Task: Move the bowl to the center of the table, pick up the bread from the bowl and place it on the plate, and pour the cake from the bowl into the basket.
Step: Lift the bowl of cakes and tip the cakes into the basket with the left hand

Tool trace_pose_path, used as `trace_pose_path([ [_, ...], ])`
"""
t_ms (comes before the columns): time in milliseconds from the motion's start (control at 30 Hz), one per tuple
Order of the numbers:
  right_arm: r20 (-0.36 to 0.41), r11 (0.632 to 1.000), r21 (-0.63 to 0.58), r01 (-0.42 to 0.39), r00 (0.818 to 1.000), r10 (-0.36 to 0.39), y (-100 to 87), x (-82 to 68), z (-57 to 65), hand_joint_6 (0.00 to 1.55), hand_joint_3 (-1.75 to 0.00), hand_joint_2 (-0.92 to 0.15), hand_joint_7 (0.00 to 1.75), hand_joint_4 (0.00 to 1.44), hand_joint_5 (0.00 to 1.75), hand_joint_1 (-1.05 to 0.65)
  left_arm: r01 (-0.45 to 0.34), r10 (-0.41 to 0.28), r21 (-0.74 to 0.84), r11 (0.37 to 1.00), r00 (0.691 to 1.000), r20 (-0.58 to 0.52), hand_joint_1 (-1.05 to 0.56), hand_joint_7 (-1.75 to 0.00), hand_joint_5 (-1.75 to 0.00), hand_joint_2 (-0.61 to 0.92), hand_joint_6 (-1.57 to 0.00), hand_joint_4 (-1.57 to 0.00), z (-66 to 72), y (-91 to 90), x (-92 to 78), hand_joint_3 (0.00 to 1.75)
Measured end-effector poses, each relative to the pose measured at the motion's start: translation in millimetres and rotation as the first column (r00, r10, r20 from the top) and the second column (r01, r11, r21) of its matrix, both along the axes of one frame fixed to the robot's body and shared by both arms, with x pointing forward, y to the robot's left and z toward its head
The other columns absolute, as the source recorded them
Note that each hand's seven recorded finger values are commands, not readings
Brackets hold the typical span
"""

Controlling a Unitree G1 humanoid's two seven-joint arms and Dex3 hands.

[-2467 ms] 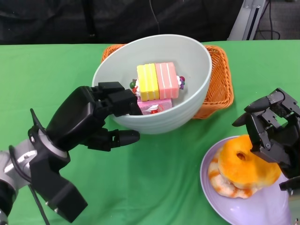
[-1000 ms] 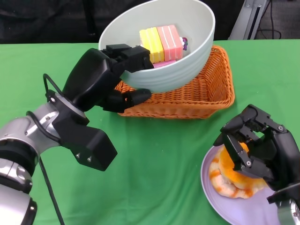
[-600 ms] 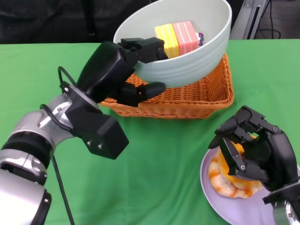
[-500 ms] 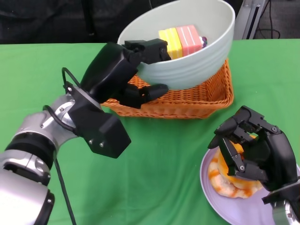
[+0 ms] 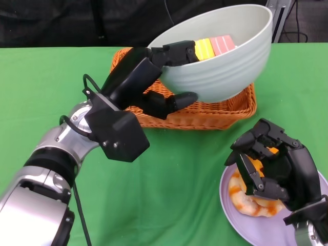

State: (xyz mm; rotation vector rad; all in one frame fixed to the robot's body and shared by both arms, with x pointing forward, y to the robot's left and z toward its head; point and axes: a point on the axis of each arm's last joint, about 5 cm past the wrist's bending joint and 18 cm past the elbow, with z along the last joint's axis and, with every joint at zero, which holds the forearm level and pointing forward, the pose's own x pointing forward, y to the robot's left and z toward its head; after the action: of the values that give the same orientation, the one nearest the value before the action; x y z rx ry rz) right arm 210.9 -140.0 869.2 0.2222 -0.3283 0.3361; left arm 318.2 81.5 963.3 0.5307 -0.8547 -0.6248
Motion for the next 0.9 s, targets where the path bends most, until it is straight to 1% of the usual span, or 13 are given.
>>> trace_pose_path([
  [133, 0.003, 1.000, 0.000, -0.002, 1.000, 0.002, 0.4, 0.7, 0.1, 0.66, -1.10, -0.49, 1.30, 0.78, 1.56, -0.11, 0.005, -0.005, 0.009, 1.000, 1.000, -0.018, -0.11, -1.53, -1.75, 0.68, -0.63, -0.64, 0.1, -1.5, 0.4, 0.97],
  [300, -0.005, 1.000, 0.000, -0.006, 1.000, 0.006, 1.0, 1.6, -1.3, 0.66, -1.09, -0.49, 1.30, 0.78, 1.57, -0.11, 0.004, -0.005, -0.021, 1.000, 0.999, -0.053, -0.10, -1.53, -1.75, 0.67, -0.64, -0.65, 1.2, -3.2, 1.4, 0.97],
  [633, -0.006, 1.000, 0.002, -0.012, 1.000, 0.012, 1.9, 2.5, -1.8, 0.65, -1.07, -0.52, 1.32, 0.76, 1.60, -0.08, -0.011, 0.000, -0.069, 0.998, 0.988, -0.157, -0.09, -1.56, -1.75, 0.62, -0.63, -0.65, 1.2, -5.6, 4.4, 1.08],
  [900, 0.007, 1.000, 0.000, -0.021, 1.000, 0.021, 2.6, 4.3, -1.0, 0.64, -1.06, -0.52, 1.33, 0.76, 1.61, -0.10, -0.023, 0.005, -0.088, 0.996, 0.981, -0.195, -0.10, -1.61, -1.75, 0.64, -0.60, -0.63, 1.6, -8.3, 5.6, 1.07],
])
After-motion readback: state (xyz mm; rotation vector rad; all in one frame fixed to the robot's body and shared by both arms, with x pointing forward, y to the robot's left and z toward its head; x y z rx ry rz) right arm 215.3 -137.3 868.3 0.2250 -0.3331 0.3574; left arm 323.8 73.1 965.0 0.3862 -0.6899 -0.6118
